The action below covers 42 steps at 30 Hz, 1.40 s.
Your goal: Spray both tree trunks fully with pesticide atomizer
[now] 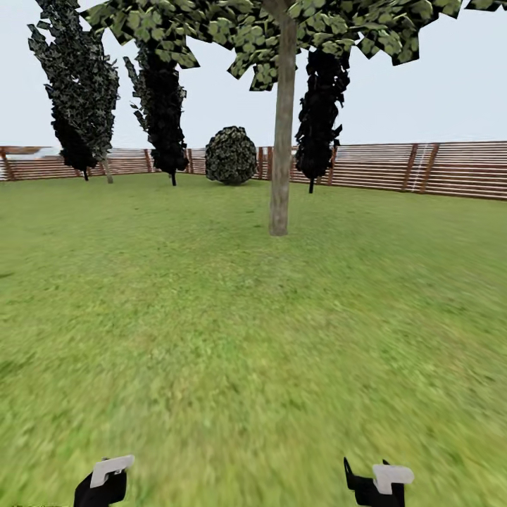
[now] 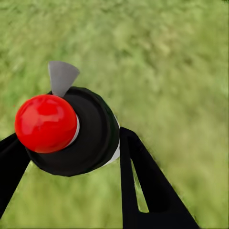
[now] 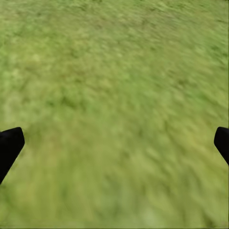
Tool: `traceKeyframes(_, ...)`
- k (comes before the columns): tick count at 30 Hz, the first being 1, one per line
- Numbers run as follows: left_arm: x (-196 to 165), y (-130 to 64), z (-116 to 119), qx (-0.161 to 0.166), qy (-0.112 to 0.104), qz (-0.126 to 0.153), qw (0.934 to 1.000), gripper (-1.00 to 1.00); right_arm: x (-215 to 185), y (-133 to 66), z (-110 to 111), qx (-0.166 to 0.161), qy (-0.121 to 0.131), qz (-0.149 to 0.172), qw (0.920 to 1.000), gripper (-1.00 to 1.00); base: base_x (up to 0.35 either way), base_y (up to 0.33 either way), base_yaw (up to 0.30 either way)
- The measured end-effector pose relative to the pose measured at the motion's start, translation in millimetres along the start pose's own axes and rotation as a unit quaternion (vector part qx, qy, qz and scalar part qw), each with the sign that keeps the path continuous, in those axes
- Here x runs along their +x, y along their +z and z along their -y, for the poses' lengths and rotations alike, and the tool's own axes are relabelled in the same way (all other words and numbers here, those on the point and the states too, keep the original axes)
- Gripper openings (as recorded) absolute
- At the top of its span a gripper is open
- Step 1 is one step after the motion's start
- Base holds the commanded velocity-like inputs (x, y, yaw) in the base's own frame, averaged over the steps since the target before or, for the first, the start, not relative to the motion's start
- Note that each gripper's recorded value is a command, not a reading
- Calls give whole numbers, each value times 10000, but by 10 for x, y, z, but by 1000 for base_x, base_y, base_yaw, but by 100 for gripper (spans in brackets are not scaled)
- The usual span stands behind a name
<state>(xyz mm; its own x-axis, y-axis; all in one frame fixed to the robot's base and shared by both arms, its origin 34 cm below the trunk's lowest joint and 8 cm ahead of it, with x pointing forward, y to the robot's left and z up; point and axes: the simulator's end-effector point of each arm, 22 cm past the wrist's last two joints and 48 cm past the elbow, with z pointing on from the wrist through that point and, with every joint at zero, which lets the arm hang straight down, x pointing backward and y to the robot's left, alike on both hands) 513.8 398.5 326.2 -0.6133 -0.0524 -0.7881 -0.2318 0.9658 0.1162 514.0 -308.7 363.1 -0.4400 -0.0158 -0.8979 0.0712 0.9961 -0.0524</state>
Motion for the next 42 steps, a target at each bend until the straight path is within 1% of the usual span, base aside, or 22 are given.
traceKeyframes(16, 48, 5, 11, 4, 10, -49, 10000, -100, 36, 2, 0, -1, -5, -39, 10000, 100, 219, 243, 260)
traceKeyframes(24, 48, 6, 14, 8, 13, -46, 10000, -100, 32, 3, 37, 11, -21, -35, 10000, 100, 294, 126, 27)
traceKeyframes(42, 52, 5, 16, 11, 18, -52, 10000, -100, 37, 1, 53, 22, -29, -40, 10000, 100, 337, 3, 0)
